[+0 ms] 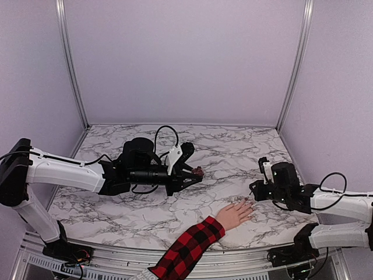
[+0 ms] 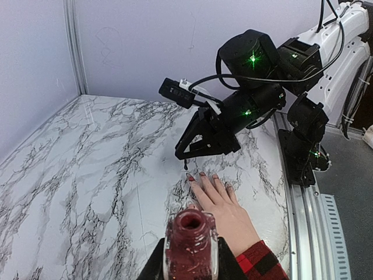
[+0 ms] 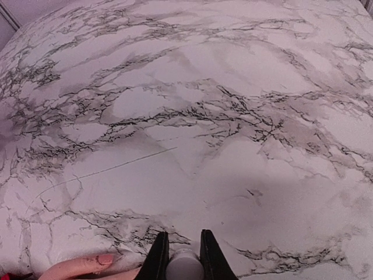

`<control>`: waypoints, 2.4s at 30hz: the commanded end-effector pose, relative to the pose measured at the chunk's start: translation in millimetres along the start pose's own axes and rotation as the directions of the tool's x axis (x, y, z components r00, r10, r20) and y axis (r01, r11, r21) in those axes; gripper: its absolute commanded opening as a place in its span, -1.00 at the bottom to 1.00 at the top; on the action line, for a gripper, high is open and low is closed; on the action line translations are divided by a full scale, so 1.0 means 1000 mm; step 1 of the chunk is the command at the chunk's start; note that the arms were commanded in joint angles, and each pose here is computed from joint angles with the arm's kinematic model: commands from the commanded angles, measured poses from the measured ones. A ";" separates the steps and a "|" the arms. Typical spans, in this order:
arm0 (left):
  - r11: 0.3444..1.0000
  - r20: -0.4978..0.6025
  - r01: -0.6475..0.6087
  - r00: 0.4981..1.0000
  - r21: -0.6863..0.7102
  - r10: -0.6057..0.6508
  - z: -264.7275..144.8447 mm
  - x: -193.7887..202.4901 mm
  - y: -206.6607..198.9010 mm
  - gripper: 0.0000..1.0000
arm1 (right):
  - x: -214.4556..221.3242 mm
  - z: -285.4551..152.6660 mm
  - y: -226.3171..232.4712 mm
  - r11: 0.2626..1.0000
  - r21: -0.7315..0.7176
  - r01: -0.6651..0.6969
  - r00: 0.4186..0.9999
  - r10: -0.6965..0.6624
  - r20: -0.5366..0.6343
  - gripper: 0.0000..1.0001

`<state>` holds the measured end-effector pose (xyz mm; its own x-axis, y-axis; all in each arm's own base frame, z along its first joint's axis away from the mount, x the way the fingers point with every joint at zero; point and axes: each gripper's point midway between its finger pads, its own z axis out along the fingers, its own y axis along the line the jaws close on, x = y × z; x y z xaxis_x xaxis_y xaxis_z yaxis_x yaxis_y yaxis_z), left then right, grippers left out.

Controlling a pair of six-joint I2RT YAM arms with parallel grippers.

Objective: Paint the nails
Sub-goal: Paint the hand on the nail.

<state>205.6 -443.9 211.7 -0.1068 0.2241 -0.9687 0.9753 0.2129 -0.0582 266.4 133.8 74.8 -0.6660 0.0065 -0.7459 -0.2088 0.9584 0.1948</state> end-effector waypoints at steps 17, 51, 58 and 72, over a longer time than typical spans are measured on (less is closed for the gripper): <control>1.000 0.050 -0.023 0.999 0.005 0.022 0.002 -0.016 0.002 -1.00 | -0.012 -0.004 0.028 0.987 -0.148 0.062 0.998 -0.058 0.030 -1.00; 1.000 0.050 -0.023 0.998 0.003 0.023 0.002 -0.017 0.003 -1.00 | -0.007 0.007 0.010 0.999 -0.040 0.021 1.000 -0.022 -0.010 -1.00; 1.000 0.049 -0.021 0.999 0.003 0.021 0.002 -0.016 0.004 -1.00 | -0.009 0.007 0.007 1.000 -0.020 0.007 1.000 -0.007 -0.003 -1.00; 1.000 0.045 -0.017 0.999 0.002 0.017 0.002 -0.014 0.006 -1.00 | -0.012 -0.008 0.007 0.999 -0.043 0.013 0.999 -0.011 0.048 -1.00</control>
<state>208.7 -442.5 211.5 -0.1086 0.2237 -0.9686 0.9739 0.2193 -0.0585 265.5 138.0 75.5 -0.6659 -0.0090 -0.7460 -0.2355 0.9514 0.1987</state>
